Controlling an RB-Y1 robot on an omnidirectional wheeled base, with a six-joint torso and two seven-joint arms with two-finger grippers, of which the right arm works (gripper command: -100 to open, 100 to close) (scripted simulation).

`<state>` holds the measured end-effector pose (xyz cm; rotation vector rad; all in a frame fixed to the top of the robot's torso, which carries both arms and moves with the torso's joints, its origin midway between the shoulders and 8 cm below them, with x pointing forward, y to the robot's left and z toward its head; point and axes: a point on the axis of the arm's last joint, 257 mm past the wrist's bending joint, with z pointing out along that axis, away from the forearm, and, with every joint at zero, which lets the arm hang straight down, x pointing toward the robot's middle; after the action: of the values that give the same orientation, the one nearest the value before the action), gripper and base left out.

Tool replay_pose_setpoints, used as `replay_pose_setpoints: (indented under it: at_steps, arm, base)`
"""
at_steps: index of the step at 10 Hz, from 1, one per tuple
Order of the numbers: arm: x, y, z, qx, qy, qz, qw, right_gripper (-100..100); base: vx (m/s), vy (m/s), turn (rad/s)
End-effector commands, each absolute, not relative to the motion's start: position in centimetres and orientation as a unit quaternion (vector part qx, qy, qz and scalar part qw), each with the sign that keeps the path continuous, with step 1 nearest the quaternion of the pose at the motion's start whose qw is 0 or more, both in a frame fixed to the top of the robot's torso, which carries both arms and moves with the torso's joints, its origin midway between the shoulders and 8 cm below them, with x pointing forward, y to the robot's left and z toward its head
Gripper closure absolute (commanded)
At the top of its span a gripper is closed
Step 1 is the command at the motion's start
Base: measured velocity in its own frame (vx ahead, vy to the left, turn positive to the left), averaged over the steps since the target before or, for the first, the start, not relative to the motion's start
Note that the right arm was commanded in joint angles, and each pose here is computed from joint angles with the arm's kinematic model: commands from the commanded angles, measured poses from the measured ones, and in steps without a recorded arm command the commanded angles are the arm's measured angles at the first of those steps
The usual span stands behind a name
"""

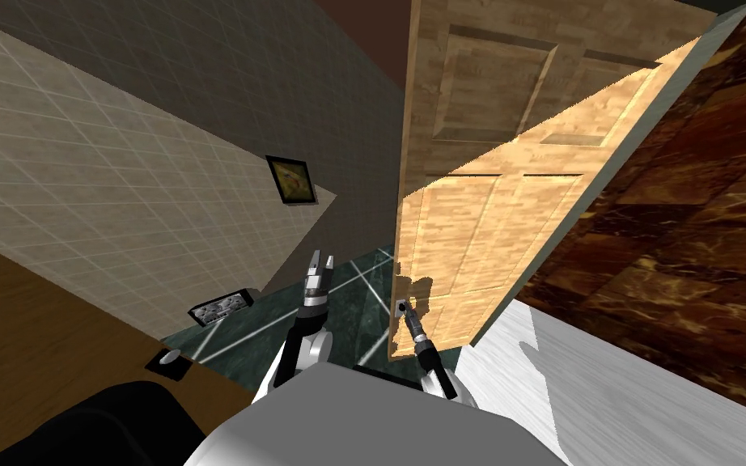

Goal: Push the door open

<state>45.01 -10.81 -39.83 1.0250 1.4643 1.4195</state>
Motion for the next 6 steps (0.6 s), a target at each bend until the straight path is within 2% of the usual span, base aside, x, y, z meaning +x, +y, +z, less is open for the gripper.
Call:
replay_pose_setpoints:
  at_steps: [1,3,4,6]
  arm:
    - [45.7,-12.5,-39.4,0.415,0.573,0.559,0.432,100]
    - [46.1,-13.7,-39.3,0.424,0.566,0.552,0.441,100]
    - [45.6,-12.7,-39.5,0.422,0.57,0.555,0.434,-100]
    - [45.6,-12.6,-39.4,0.422,0.57,0.556,0.433,-100]
  base:
    - [0.163,0.145,-0.064]
    - [0.159,0.139,-0.08]
    - [-0.078,0.058,-0.071]
    - [-0.21,-0.015,-0.015]
